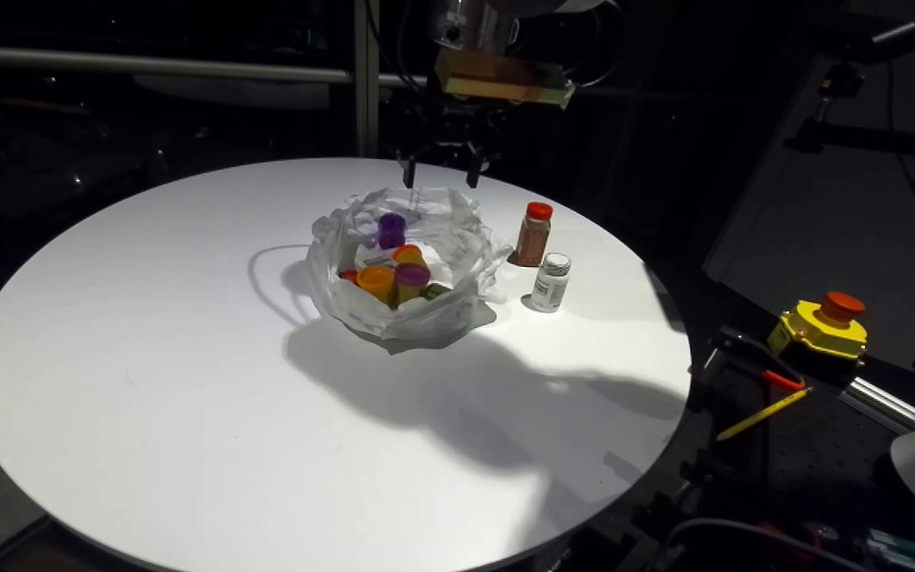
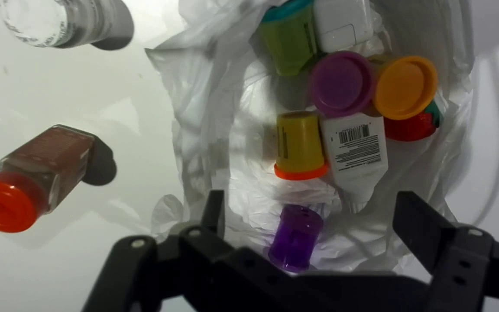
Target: Pick up the objects from the plastic bag and put it on the table.
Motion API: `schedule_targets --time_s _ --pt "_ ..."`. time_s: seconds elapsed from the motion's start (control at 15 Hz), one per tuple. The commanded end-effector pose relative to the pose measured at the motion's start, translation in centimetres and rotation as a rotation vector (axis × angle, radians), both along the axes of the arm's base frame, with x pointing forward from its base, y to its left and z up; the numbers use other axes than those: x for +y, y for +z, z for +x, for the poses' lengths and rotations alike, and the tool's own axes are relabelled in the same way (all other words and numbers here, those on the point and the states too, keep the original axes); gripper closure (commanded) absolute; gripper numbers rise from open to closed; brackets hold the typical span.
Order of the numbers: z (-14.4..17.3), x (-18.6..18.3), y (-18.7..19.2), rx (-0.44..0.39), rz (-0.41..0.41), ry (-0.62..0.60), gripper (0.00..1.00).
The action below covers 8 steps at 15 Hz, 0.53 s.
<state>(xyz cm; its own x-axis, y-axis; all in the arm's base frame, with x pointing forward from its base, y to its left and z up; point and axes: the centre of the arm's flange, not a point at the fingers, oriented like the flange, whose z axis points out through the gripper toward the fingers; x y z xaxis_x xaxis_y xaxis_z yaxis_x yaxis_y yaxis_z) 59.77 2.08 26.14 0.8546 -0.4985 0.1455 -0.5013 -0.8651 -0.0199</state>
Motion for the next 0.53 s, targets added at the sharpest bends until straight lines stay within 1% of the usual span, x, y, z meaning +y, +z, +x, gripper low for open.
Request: schedule_targets --time_s 0.0,0.2,0.47 --pt "5.1 -0.8 -3.4 0.005 0.059 -0.041 0.00" --pt "7.2 -1.8 -5.8 -0.009 0.083 -0.087 0.00" --pt "9.8 -3.0 -7.1 -0.035 0.091 -0.126 0.00"
